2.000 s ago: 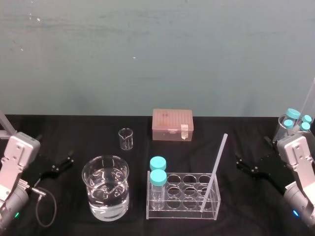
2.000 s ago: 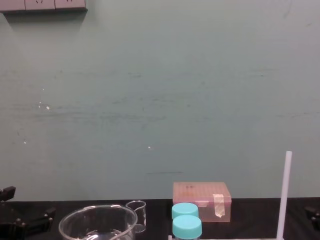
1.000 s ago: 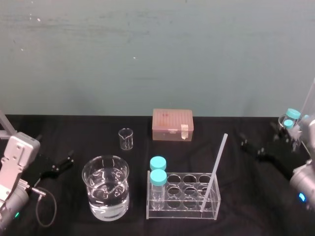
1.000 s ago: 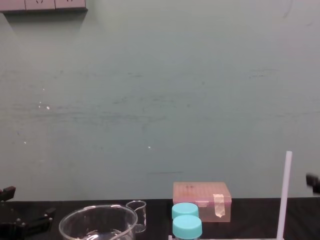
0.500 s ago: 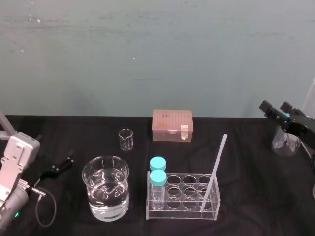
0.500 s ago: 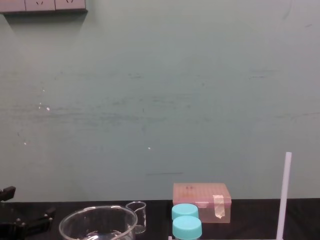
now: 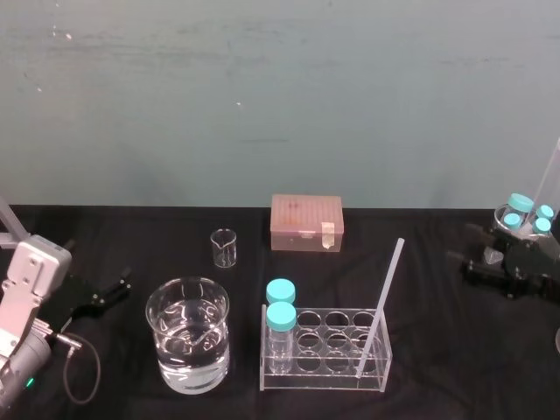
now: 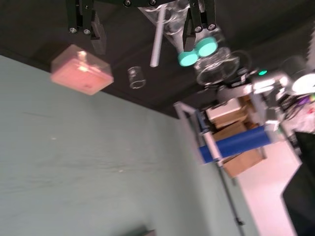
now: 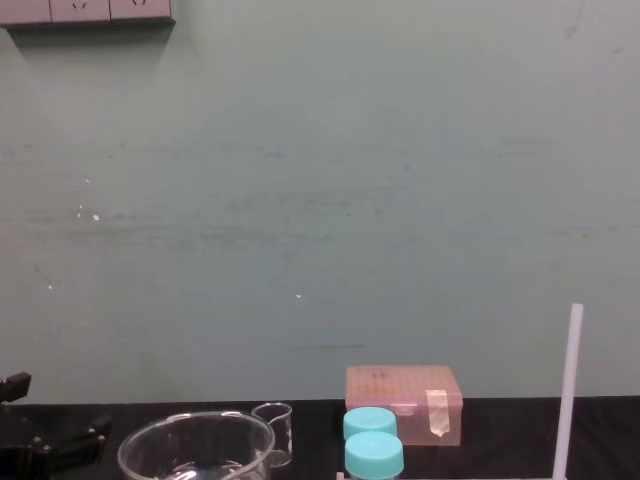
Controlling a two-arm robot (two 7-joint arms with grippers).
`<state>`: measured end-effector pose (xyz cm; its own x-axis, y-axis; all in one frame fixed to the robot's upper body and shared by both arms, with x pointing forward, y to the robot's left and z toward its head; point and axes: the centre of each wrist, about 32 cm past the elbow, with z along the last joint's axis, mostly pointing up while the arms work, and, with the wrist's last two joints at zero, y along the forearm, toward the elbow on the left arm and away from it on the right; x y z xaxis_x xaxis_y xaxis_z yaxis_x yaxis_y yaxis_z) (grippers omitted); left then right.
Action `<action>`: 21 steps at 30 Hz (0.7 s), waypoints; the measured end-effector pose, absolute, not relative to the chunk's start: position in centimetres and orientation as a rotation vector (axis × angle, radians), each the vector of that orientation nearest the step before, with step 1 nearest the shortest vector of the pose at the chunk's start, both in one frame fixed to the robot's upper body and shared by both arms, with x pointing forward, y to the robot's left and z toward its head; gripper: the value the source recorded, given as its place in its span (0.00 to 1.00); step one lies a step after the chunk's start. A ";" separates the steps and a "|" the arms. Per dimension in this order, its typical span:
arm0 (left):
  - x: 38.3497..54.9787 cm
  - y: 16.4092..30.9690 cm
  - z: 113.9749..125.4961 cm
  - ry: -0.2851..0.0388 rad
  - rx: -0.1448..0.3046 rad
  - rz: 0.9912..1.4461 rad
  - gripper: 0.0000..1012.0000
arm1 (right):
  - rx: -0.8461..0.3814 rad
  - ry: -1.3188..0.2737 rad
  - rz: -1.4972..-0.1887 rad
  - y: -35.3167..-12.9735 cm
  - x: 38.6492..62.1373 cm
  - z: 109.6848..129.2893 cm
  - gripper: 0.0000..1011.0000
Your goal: Pick up the stirring rod with one hand, then place it down.
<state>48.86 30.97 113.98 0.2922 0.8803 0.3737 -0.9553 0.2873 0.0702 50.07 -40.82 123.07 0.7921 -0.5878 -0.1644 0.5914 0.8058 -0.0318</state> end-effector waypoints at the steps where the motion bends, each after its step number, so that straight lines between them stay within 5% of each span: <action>1: 48.9 31.0 114.0 -0.285 0.304 1.248 0.99 | 0.019 0.169 -0.623 -40.8 50.1 123.0 0.99; 21: 48.9 31.0 114.0 -0.285 0.304 1.248 0.99 | 0.001 0.323 -0.528 -36.7 51.0 119.2 0.99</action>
